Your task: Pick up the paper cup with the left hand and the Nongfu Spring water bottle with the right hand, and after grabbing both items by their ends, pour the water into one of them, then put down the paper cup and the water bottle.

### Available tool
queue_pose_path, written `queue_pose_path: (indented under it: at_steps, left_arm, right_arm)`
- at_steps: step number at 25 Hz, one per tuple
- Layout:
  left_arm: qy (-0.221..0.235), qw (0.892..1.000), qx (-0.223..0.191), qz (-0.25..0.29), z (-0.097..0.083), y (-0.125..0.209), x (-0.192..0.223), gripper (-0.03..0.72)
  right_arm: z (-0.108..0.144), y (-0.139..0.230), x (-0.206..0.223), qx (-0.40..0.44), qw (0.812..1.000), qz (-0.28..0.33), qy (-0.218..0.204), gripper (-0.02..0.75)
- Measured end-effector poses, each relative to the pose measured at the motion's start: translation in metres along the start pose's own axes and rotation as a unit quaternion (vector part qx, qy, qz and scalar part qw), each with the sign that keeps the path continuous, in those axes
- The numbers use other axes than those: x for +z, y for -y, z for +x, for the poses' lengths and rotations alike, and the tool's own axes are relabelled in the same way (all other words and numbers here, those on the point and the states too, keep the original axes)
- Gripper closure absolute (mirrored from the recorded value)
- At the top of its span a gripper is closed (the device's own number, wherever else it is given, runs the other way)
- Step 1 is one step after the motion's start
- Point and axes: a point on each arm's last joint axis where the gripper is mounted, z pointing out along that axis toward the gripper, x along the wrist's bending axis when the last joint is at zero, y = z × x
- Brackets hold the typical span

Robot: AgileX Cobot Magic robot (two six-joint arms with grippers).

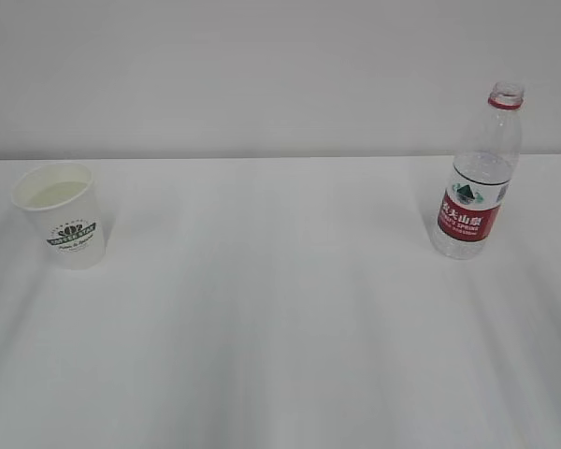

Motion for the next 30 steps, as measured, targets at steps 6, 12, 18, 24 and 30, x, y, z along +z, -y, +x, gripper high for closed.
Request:
queue_pose_path:
  at_steps: [6,12,18,24,30]
  left_arm:
    - [-0.011,1.000,0.008,0.001,0.001,-0.009,-0.022,0.056]
    - [-0.022,1.000,0.008,0.015,0.002,-0.011,-0.036,0.058]
    - [-0.030,0.999,-0.007,0.030,0.003,-0.010,-0.045,0.061]
    - [-0.041,0.998,-0.012,0.043,0.004,-0.010,-0.061,0.064]
    - [-0.053,0.997,-0.028,0.047,0.004,-0.011,-0.084,0.071]
  right_arm:
    - [0.000,-0.005,-0.012,0.000,1.000,0.001,0.001,0.150]
    - [0.000,-0.016,-0.026,-0.020,0.999,0.031,0.007,0.151]
    - [-0.001,-0.016,-0.045,-0.023,0.999,0.032,0.011,0.150]
    - [-0.002,-0.011,-0.058,-0.024,0.998,0.048,0.015,0.151]
    - [-0.003,-0.008,-0.069,-0.028,0.997,0.064,0.018,0.150]
